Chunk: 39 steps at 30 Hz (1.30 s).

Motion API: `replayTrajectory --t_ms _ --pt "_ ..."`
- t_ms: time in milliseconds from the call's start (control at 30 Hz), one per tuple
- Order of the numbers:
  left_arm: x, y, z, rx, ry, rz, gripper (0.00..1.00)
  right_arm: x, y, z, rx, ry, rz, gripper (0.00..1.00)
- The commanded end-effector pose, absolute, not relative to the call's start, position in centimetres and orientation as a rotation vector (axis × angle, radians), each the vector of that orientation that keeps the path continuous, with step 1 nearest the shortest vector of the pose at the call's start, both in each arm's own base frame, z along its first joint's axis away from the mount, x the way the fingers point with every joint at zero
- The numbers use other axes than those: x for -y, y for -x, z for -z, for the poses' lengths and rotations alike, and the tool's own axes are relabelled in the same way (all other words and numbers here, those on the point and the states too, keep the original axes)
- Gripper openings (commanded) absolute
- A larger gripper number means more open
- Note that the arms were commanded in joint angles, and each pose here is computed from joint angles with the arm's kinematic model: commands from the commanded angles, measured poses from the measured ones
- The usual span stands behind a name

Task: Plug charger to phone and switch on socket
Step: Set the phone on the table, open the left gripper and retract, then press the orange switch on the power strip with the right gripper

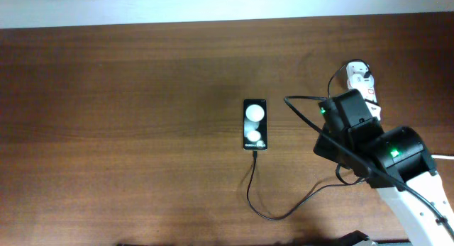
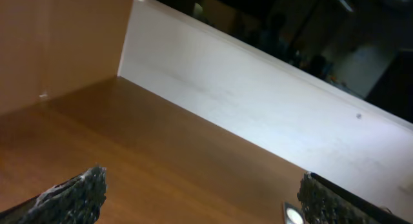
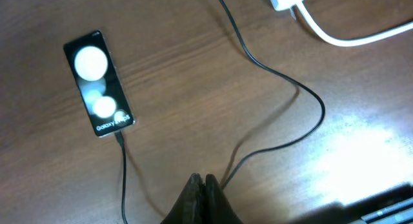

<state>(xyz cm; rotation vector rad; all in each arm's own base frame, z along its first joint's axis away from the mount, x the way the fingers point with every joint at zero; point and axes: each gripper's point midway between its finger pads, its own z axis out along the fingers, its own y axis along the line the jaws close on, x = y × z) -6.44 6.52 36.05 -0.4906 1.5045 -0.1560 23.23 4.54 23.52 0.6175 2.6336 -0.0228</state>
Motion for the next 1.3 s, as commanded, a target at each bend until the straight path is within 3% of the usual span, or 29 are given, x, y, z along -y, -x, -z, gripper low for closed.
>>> replayTrajectory --t_ms 0,167,267,400,567,667,933,1067,1200,1267 --pt "-7.2 3.4 -36.0 -1.503 0.531 0.095 0.99 -5.1 -22.8 -23.5 -2.657 -0.643 -0.05 0.04" --pt "-5.6 -8.5 -33.8 -1.529 0.548 0.106 0.99 -5.1 -21.2 -22.9 -2.733 -0.641 -0.036 0.04" --pt "-4.1 -16.0 -28.1 -1.565 0.603 0.192 0.99 -5.4 -20.9 -22.8 -2.752 -0.64 -0.057 0.04" --pt "-3.5 -21.5 -20.5 -1.593 0.604 0.181 0.99 -5.5 -20.9 -22.8 -2.755 -0.64 -0.06 0.04" --pt "-3.2 -23.3 -15.3 -1.644 0.567 0.137 0.99 -5.4 -20.7 -22.7 -2.763 -0.641 -0.053 0.04" --pt "-1.5 -24.2 -15.9 -1.633 0.358 0.115 0.99 -5.4 -20.7 -22.7 -2.763 -0.64 -0.053 0.04" --pt "-1.6 -24.1 -15.9 -1.632 0.365 0.108 0.99 -5.5 -21.0 -22.8 -2.749 -0.642 -0.066 0.04" --pt "-1.6 -24.1 -15.9 -1.632 0.365 0.108 0.99 -5.1 -23.7 -22.9 -2.651 -0.799 -0.103 0.04" --pt "-1.6 -24.1 -15.9 -1.632 0.365 0.108 0.99 1.4 -28.0 -19.7 -2.582 -1.15 0.0 0.04" --pt "-1.6 -24.1 -15.9 -1.632 0.365 0.108 0.99 4.2 -31.2 -17.7 -2.578 -1.17 -0.011 0.04"
